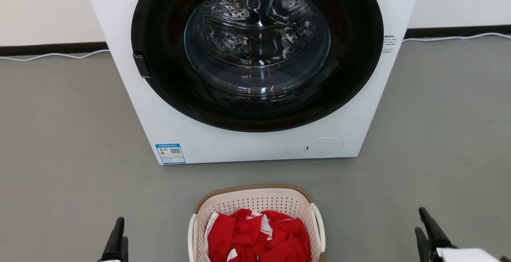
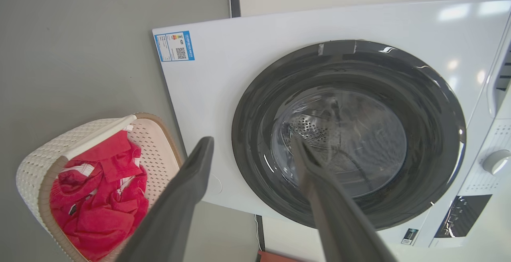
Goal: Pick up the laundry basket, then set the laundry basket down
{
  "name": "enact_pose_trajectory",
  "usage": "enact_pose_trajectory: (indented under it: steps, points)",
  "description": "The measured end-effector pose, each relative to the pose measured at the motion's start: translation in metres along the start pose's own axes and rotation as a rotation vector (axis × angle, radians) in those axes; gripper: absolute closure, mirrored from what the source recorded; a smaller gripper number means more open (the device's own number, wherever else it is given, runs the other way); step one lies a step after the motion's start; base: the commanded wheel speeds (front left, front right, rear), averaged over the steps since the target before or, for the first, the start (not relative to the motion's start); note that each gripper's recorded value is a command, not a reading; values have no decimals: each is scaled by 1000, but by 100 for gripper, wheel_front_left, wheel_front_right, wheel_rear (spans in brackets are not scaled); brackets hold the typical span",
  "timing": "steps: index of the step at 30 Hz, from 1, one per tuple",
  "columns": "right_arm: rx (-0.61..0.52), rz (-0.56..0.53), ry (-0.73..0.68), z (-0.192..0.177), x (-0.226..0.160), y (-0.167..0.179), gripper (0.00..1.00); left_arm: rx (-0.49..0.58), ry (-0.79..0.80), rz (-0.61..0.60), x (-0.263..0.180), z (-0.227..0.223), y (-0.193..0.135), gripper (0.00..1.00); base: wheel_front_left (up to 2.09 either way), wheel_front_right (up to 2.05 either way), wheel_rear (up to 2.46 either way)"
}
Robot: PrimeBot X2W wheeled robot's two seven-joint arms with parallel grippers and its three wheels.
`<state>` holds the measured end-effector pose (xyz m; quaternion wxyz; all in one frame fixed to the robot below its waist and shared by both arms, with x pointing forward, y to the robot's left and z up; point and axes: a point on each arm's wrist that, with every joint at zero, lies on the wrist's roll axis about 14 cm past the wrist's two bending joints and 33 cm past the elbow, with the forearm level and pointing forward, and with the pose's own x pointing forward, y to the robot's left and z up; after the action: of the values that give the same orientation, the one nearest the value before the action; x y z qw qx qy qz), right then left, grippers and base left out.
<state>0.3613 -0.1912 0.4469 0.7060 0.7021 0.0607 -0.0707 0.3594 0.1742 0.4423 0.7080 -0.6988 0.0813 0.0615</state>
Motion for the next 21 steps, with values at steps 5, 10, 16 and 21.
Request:
enact_pose_trajectory:
  steps: [5, 10, 16, 21]
  points:
    - [-40, 22, 7, -2, 6, 9, 0, 34, 3, -10, 3, -2, -4, 0, 0, 0, 0]
    - [-86, 17, 10, -3, 7, 8, 0, 90, 10, -19, 6, -6, -8, 0, 0, 0, 0]
    - [-152, 34, 16, -6, 13, 16, 0, 169, 21, -21, 7, -10, -9, 0, 0, 0, 0]
    - [-221, 36, 15, -6, 15, 17, 0, 249, 27, -40, 11, -12, -15, 0, 0, 0, 0]
